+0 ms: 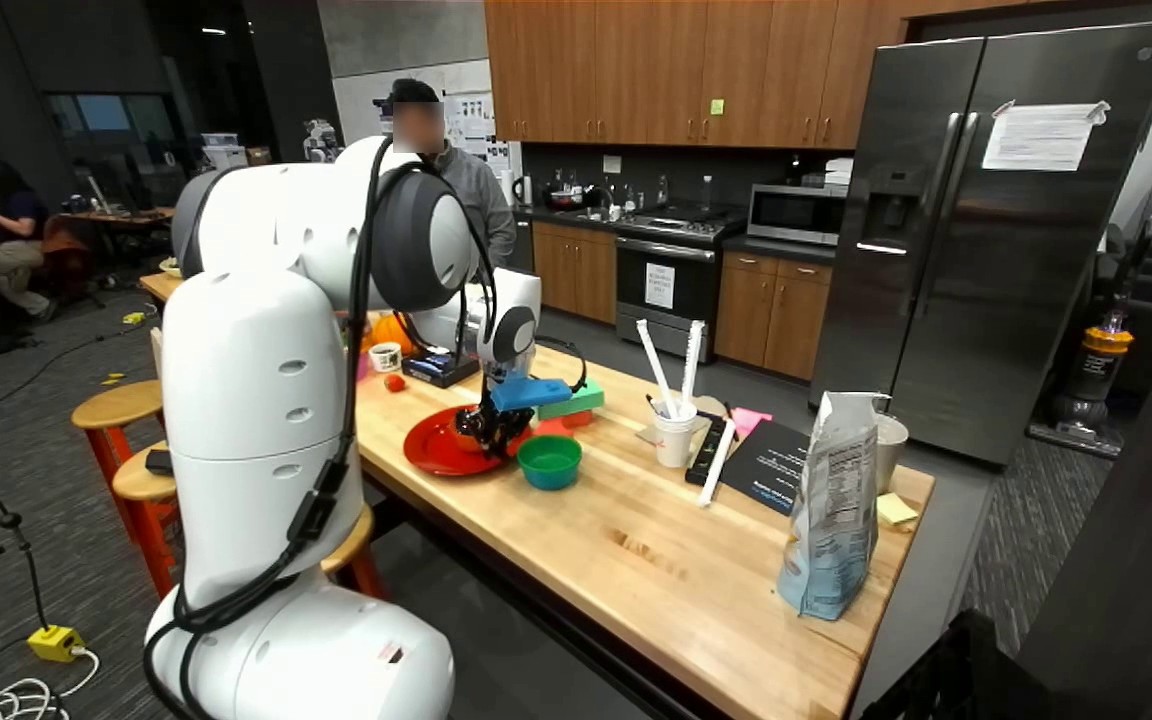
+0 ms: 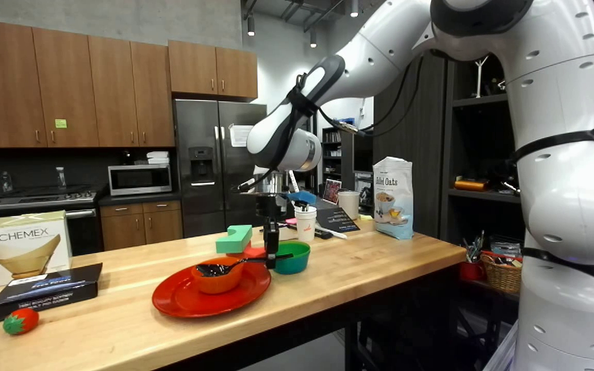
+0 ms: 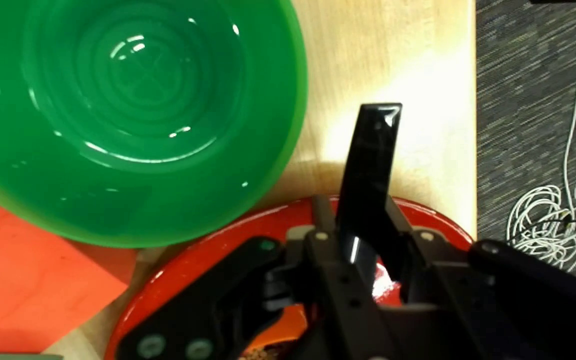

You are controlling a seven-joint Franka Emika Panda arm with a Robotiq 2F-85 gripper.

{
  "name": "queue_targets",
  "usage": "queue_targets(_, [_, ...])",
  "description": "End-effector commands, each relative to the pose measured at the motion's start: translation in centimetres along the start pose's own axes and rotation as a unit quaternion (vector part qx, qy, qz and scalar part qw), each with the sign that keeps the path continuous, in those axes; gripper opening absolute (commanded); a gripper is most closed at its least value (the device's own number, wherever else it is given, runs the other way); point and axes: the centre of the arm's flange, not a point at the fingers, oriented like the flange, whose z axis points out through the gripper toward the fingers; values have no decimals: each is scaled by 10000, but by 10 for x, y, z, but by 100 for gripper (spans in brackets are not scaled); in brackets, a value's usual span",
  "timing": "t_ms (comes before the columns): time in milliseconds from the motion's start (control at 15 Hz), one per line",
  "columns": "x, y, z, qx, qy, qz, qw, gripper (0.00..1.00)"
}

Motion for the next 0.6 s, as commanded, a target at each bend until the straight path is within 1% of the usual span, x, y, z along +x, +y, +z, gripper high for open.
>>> queue_targets(0, [-2,-5,-20,-140,-45,-89,9999,6])
queue_targets(133, [-1,-7,-25,-262,-148,-176,9994,6])
queue_targets(267, [1,-9,-30,-434,-329,-395,9977,6])
queue_targets(400, [4,-12,-34,-633,-574,-704,9939,6])
queue_targets(533, [10,-19,-38,-849,-782,-1073,9875,6])
